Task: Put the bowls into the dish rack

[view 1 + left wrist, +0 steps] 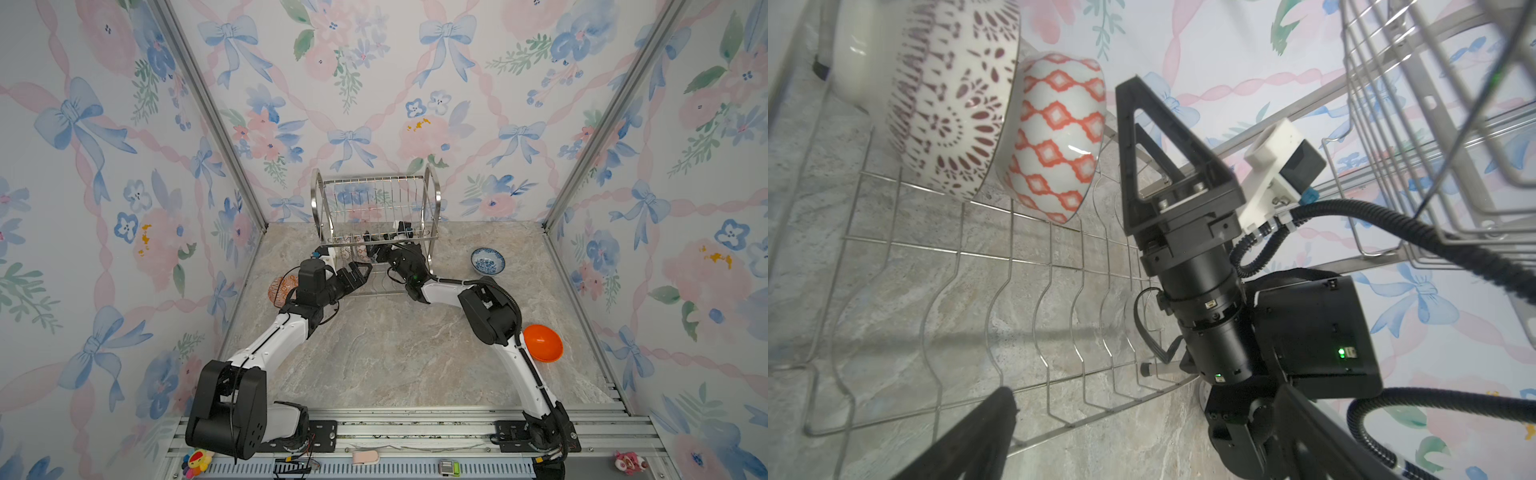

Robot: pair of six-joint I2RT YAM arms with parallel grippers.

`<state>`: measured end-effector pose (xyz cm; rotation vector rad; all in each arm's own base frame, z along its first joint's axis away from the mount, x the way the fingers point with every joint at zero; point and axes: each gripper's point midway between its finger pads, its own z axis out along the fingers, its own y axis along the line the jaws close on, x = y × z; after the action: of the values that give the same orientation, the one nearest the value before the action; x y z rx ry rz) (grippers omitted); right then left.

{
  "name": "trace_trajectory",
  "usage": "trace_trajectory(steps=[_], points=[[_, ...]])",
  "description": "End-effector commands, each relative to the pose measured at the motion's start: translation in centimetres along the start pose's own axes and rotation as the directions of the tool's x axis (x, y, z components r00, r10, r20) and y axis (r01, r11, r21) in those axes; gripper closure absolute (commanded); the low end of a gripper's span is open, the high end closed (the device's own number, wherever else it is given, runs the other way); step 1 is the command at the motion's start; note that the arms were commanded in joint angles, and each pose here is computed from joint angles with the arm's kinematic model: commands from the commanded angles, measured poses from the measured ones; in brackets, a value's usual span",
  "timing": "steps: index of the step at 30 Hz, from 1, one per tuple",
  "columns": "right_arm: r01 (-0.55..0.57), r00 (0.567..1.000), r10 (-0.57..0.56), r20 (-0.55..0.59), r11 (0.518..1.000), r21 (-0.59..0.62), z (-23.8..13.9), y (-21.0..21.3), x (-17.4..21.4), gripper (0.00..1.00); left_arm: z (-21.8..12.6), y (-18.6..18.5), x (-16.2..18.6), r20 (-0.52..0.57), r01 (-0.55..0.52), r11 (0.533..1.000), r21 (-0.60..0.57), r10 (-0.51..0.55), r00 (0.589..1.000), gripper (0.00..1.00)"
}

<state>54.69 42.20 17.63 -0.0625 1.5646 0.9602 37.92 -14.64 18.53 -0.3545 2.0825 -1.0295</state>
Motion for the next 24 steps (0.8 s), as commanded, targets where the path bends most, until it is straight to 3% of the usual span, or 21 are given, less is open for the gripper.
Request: trace_trajectory(steps=[1, 24], points=[[-0.004, 0.998, 0.007, 0.061, 0.999, -0.049, -0.5, 1.9, -3.8, 0.03, -0.6, 0.2, 0.2, -0.003, -0.022, 1.000, -0.001, 0.022, 1.000, 0.02], [0.179, 0.976, -0.160, 0.145, 0.976, -0.122, -3.9, 4.5, -4.2, 0.03, -1.2, 0.0, 0.3, -0.012, -0.023, 1.000, -0.004, 0.023, 1.000, 0.02]])
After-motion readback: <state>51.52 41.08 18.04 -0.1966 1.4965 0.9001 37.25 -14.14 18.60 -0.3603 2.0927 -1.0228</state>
